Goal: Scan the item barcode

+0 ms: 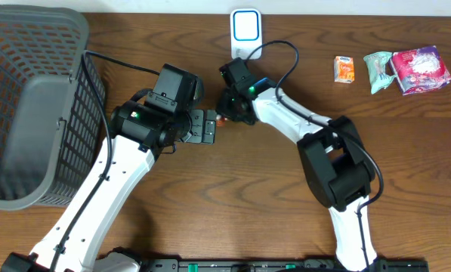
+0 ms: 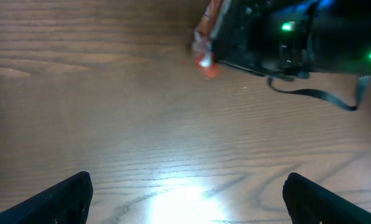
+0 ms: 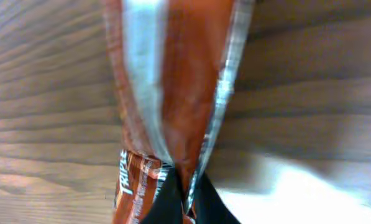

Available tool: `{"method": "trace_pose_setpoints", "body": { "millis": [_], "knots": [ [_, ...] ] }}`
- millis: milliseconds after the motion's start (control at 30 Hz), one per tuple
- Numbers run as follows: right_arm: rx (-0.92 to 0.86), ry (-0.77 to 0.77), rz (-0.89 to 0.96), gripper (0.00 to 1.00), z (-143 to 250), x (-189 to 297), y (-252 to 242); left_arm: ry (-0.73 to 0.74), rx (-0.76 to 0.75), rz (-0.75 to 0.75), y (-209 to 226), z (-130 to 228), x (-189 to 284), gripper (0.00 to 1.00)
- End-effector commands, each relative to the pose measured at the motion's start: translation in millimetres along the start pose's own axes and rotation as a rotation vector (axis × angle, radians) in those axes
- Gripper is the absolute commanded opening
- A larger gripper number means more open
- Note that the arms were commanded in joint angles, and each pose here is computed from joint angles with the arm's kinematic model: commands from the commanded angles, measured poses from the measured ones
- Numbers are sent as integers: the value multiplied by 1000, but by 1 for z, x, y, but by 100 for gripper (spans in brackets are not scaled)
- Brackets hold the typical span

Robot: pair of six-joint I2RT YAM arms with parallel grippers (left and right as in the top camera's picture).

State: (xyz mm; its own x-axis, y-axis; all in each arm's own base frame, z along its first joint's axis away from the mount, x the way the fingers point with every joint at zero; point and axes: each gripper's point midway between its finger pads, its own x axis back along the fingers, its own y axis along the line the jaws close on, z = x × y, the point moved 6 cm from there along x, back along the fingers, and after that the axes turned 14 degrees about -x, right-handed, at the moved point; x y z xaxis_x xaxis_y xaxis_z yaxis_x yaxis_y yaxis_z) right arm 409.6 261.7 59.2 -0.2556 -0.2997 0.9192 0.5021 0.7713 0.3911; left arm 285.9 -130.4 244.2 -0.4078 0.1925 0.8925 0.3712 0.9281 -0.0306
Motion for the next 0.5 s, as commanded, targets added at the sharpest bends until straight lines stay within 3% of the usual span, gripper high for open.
{"method": "trace_pose_setpoints", "body": {
  "millis": [0,267,467],
  "knots": [
    [30,-42,71,1,-20,16,-19,3,2,-1,1,0,0,98],
    [129,-178,308,1,-50,76,-61,3,2,-1,1,0,0,98],
    [220,-183,390,2,-55,91,-74,3,2,-1,1,0,0,98]
  ]
}}
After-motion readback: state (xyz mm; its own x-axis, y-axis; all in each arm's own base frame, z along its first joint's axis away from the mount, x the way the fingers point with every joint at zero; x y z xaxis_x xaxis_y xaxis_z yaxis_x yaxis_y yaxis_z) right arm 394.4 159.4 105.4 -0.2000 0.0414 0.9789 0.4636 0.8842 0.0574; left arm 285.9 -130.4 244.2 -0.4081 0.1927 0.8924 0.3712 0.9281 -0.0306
